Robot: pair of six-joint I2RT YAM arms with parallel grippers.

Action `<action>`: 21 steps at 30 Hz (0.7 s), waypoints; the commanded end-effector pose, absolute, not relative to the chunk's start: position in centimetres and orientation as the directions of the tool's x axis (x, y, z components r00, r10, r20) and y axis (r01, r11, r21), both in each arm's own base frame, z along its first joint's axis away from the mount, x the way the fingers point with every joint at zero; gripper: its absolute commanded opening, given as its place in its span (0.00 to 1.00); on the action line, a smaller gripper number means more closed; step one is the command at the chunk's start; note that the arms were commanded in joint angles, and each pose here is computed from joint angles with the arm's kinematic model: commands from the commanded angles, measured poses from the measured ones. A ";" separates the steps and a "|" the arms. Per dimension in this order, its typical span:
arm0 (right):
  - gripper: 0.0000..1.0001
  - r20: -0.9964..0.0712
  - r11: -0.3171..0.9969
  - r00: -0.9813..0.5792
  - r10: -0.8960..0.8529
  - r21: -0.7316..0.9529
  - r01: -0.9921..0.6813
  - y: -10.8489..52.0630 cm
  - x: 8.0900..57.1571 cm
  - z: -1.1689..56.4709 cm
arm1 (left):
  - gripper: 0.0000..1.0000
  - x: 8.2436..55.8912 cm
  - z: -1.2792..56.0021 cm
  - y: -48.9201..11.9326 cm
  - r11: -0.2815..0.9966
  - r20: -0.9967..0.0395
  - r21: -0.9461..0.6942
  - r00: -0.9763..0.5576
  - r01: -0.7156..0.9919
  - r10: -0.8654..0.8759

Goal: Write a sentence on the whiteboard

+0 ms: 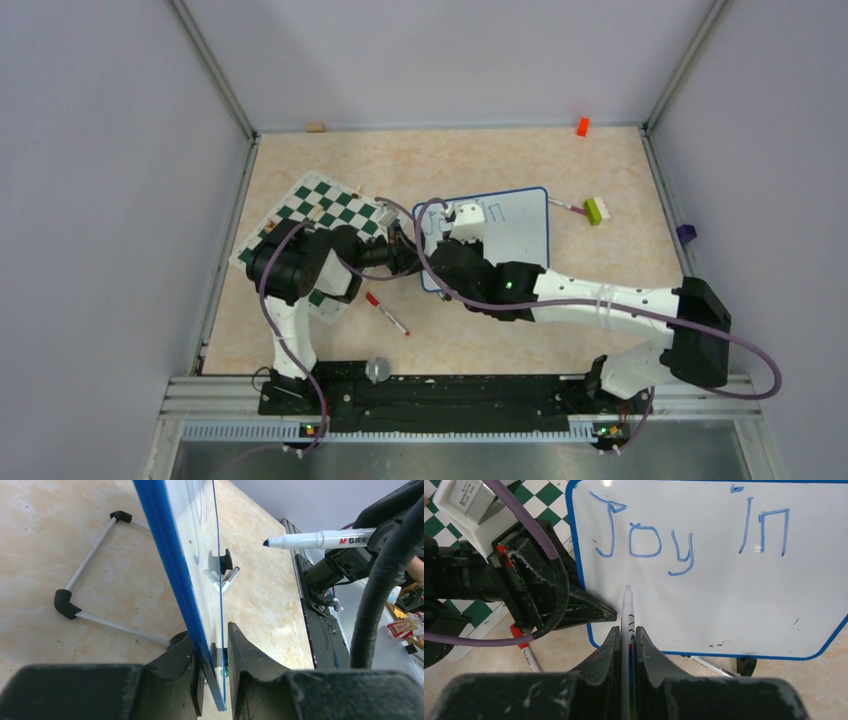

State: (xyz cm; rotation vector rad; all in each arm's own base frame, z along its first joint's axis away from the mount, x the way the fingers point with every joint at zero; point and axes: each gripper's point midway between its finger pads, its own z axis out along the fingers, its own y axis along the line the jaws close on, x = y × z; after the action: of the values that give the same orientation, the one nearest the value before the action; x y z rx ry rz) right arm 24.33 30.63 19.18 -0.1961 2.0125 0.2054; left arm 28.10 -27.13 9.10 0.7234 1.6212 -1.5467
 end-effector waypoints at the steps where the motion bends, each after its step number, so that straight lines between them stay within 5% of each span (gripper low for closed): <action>1: 0.00 -0.921 0.971 -0.389 0.005 0.097 -0.217 30.0 24.1 21.2 | 0.28 28.2 12.0 -27.0 0.091 -0.901 -0.424 -0.409 0.901 -0.145; 21: 0.00 -0.929 0.975 -0.370 0.005 0.087 -0.206 28.3 23.9 21.6 | 0.35 30.7 13.3 -26.0 0.120 -0.901 -0.418 -0.393 0.901 -0.183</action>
State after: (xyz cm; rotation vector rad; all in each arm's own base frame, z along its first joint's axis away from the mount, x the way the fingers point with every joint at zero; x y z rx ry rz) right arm 24.02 28.50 20.64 -0.1591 1.9705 0.2083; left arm 29.77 -26.18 10.59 0.6946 1.5866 -1.5058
